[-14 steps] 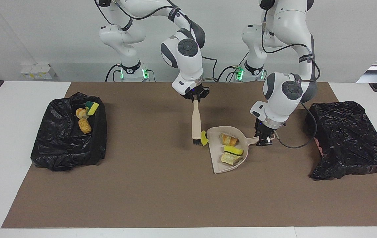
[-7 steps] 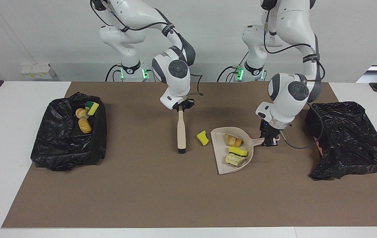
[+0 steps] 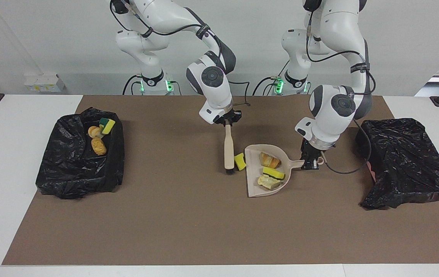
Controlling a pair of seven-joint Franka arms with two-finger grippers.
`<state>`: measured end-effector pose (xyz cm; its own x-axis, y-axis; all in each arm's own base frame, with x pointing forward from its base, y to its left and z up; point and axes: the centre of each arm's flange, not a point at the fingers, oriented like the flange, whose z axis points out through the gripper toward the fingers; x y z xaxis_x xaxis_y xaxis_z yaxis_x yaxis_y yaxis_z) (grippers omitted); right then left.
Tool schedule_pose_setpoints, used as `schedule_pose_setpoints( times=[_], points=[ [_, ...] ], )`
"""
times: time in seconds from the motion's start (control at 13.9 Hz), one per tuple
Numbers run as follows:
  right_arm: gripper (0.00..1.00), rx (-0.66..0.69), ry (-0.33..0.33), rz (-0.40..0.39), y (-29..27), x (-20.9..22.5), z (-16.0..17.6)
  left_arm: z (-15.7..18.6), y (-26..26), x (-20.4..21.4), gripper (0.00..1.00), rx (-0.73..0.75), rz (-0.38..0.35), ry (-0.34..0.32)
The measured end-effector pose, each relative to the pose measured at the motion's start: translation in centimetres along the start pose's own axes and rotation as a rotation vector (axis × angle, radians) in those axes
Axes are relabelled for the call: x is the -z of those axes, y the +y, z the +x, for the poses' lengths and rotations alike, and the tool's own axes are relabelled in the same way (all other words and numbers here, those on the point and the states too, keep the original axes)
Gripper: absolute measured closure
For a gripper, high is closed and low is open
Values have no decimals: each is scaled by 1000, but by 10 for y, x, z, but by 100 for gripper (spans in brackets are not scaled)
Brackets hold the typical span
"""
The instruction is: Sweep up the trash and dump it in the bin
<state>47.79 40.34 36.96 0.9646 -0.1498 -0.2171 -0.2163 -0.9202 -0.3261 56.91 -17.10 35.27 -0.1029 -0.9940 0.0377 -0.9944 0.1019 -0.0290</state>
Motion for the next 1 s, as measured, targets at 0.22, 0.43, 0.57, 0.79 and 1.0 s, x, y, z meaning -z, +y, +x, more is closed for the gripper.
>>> schedule_pose_setpoints(
  times=[0.22, 0.43, 0.57, 0.79, 1.0],
  points=[
    [74, -60, 6, 24, -16, 7, -1, -2, 1, -1, 69, 6, 6, 4],
    [74, -65, 3, 24, -21, 8, -5, -7, 1, -2, 69, 23, 0, 34],
    [74, -44, -11, -22, -19, 8, -9, -15, -1, -3, 69, 38, -3, 50],
    [74, 33, -27, -163, -16, 11, -27, -22, -2, -3, 69, 53, -3, 61],
    [74, 57, -45, -238, -15, 31, -48, -22, -2, -3, 69, 57, -1, 69]
  ],
)
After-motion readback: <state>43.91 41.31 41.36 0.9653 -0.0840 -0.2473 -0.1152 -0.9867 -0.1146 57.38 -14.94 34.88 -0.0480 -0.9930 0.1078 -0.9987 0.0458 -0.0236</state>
